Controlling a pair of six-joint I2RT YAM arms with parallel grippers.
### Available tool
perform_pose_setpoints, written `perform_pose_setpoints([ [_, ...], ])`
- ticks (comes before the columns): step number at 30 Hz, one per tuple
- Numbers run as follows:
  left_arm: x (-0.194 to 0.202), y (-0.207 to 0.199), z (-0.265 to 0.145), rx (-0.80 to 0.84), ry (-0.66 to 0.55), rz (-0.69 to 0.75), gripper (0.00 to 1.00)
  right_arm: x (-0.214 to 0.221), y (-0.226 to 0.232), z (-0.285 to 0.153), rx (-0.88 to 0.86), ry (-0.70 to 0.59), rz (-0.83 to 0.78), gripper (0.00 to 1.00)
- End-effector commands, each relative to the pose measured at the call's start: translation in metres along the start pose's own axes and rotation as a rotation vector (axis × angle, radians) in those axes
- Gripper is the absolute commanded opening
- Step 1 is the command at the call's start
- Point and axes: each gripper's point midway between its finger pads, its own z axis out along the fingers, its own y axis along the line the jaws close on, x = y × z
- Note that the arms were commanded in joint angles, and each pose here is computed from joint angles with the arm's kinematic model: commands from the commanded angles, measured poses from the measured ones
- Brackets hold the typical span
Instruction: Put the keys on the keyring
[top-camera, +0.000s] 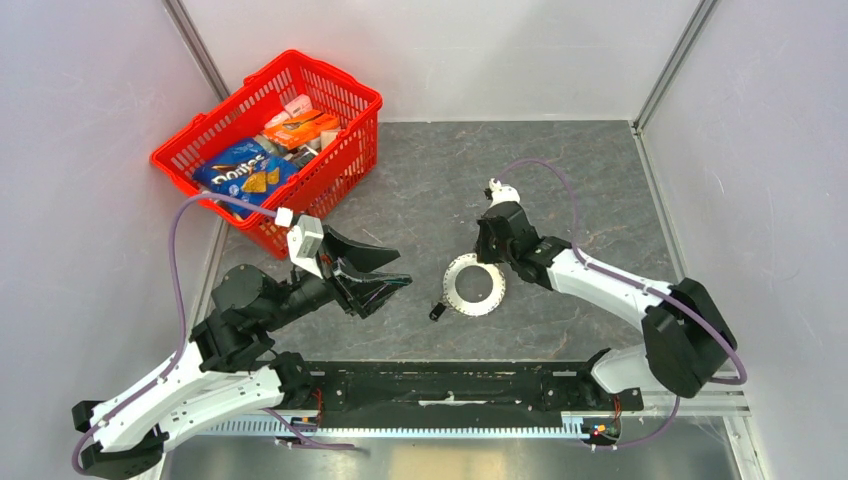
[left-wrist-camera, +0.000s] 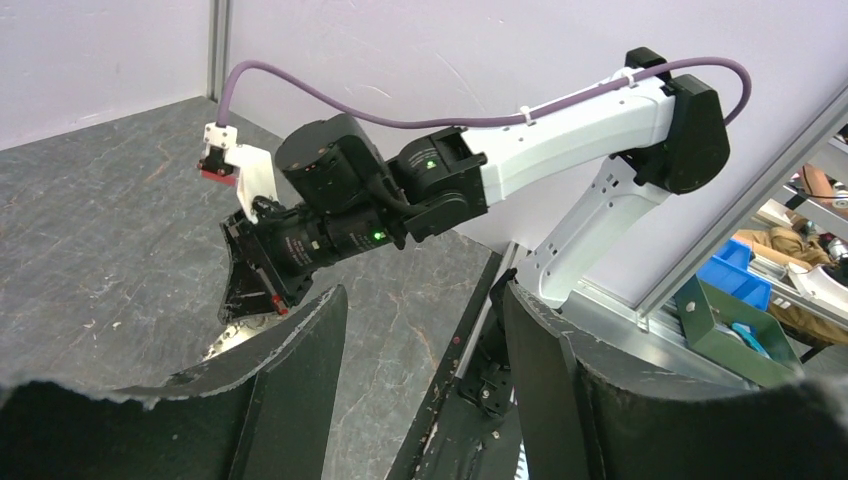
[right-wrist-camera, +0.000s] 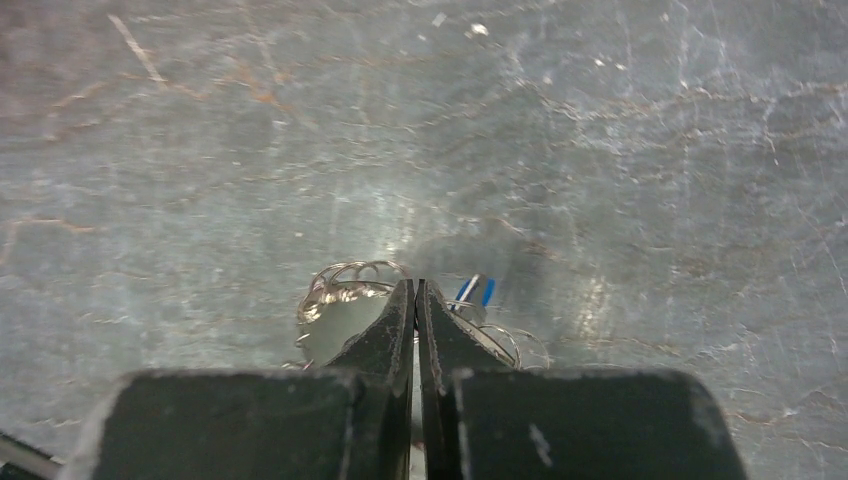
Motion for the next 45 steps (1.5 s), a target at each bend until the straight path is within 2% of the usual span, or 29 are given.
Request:
perform_pose_setpoints([
  [1,-0.001,0.005,0.001,-0.022,0.0,0.035,0.66,-0.024,-0.003,0.01,0.012,-0.035,0.043,0.06],
  [5,0.0,0.007,0.002,-0.028,0.002,0.04,0.66,-0.028,-0.008,0.022,0.023,-0.028,0.053,0.06],
  [8,0.001,0.008,0.004,-0.031,0.008,0.041,0.66,-0.031,-0.013,0.031,0.042,-0.025,0.057,0.15],
  [10,0.002,0.009,0.005,-0.033,0.011,0.044,0.66,-0.036,-0.014,0.032,0.046,-0.033,0.066,0.24],
  [16,0.003,0.012,0.003,-0.052,0.014,0.057,0.67,-0.06,-0.018,0.02,0.079,-0.107,0.041,0.64],
  [20,-0.001,0.014,0.0,-0.069,0.013,0.071,0.68,-0.076,-0.015,0.004,0.068,-0.139,0.036,0.79],
  [23,-0.005,0.016,-0.002,-0.089,0.01,0.078,0.69,-0.09,-0.012,-0.014,0.051,-0.187,0.04,0.97],
  [30,-0.014,0.03,-0.003,-0.182,0.031,0.1,0.82,-0.123,-0.025,-0.067,0.133,-0.275,0.077,0.97],
  [32,-0.016,0.033,-0.003,-0.202,0.035,0.116,0.84,-0.132,-0.026,-0.087,0.137,-0.311,0.09,0.97],
  [34,-0.018,0.04,-0.004,-0.242,0.037,0.126,0.85,-0.138,-0.017,-0.105,0.084,-0.313,0.029,0.97],
  [36,-0.02,0.047,-0.005,-0.288,0.041,0.129,0.85,-0.144,-0.023,-0.118,0.115,-0.337,0.046,0.97],
  [45,-0.034,0.06,-0.016,-0.379,0.006,0.167,0.86,-0.153,-0.034,-0.152,0.157,-0.383,0.062,0.97],
])
